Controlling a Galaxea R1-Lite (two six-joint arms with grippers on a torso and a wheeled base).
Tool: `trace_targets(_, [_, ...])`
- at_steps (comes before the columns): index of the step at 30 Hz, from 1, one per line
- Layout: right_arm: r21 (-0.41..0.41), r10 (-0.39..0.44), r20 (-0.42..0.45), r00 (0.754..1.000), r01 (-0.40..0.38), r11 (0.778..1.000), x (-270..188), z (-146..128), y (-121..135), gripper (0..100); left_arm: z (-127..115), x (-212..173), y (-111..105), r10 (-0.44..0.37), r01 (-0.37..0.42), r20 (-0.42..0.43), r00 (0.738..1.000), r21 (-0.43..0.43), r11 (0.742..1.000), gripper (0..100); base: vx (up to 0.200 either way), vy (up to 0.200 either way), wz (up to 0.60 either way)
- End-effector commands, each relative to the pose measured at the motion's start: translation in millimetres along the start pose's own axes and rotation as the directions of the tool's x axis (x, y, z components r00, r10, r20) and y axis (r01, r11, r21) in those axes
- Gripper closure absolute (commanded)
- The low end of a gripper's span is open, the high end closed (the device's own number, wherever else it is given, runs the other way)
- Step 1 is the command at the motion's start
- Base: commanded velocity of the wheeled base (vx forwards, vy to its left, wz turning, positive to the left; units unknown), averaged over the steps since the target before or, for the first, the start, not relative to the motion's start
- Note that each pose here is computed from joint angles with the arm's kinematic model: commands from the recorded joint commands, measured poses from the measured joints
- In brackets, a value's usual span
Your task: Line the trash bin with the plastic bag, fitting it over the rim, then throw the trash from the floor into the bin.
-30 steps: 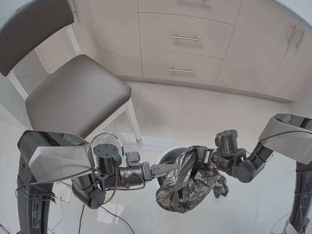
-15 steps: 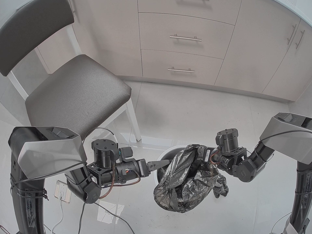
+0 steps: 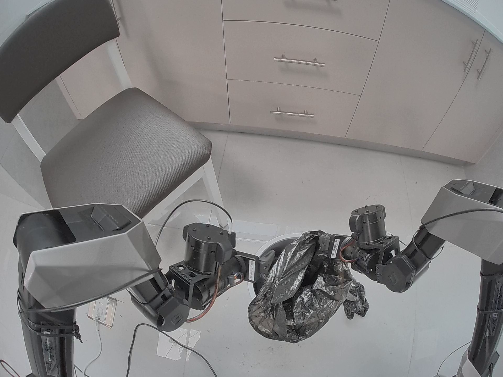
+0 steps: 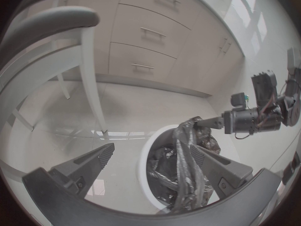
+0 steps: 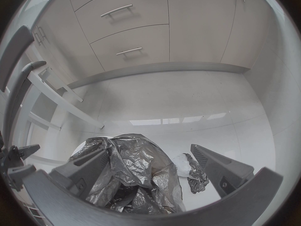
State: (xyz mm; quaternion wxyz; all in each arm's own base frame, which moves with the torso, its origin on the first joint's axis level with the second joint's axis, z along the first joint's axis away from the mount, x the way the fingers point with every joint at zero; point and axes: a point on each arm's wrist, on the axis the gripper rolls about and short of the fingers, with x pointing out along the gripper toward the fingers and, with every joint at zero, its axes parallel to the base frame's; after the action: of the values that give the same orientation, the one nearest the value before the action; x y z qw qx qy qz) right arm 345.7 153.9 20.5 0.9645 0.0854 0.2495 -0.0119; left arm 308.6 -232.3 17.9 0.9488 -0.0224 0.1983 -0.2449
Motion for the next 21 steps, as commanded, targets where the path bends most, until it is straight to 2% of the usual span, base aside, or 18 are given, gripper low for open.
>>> trace_targets(1, [0.004, 0.009, 0.006, 1.000, -0.009, 1.000, -1, 3, 1, 0, 0, -3, -20, -0.046, 0.046, 0.000, 0.999, 0.022, 0.999, 0, 0.000, 0.000, 0.00])
trace_targets(4, [0.002, 0.017, 0.002, 1.000, -0.017, 1.000, -1, 2, 2, 0, 1, -9, -26, -0.060, 0.060, -0.001, 0.998, 0.024, 0.998, 0, 0.000, 0.000, 0.00])
trace_targets(8, [0.005, 0.020, 0.011, 1.000, -0.020, 1.000, -4, 5, 2, 0, 1, -20, -44, -0.114, 0.114, -0.006, 0.993, 0.023, 0.993, 0, 0.000, 0.000, 0.00])
trace_targets(13, [0.011, 0.030, 0.032, 0.999, -0.031, 0.999, -5, 7, 3, 0, -10, -22, -58, -0.148, 0.150, -0.037, 0.988, 0.045, 0.988, 0, 0.000, 0.000, 0.00])
trace_targets(21, [0.016, 0.035, 0.043, 0.998, -0.035, 0.999, -6, 8, 3, 0, -40, -8, -56, -0.125, 0.136, -0.116, 0.985, 0.090, 0.987, 0, 0.000, 0.000, 0.00])
